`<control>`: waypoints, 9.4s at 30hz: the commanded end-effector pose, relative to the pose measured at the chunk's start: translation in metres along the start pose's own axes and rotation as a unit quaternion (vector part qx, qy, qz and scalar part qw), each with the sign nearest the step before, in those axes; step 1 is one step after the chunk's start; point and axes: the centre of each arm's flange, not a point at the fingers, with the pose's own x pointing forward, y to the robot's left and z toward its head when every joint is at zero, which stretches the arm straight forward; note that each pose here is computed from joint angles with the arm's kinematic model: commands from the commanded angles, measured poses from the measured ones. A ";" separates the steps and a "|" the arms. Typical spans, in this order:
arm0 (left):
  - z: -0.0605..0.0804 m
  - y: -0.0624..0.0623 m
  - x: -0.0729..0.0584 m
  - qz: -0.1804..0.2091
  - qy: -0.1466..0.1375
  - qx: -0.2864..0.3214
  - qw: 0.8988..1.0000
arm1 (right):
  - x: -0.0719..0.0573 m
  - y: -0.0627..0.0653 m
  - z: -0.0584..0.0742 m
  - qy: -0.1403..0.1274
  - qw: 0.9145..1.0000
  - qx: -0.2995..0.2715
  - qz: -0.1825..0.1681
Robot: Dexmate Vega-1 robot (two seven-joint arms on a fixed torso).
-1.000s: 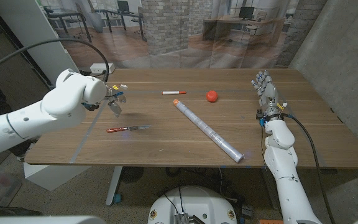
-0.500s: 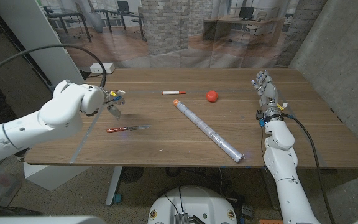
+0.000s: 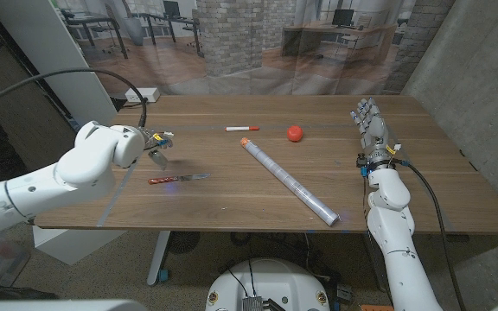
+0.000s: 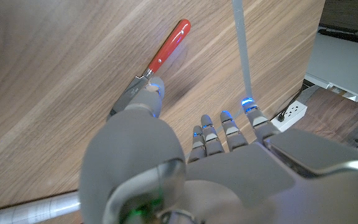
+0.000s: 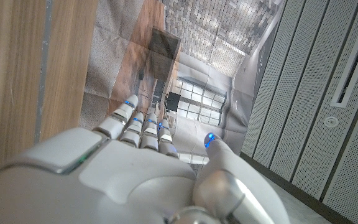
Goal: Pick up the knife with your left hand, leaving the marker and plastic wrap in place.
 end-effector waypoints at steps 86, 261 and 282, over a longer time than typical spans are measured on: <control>0.011 -0.090 0.023 0.127 0.040 0.007 0.991 | -0.016 0.011 -0.010 0.010 1.000 0.002 -0.018; 0.040 -0.160 0.034 0.250 -0.041 -0.044 0.966 | -0.013 0.001 0.004 -0.027 0.998 -0.025 -0.054; 0.037 -0.141 0.031 0.282 -0.035 -0.076 0.956 | 0.000 0.005 0.000 -0.023 0.998 -0.027 -0.050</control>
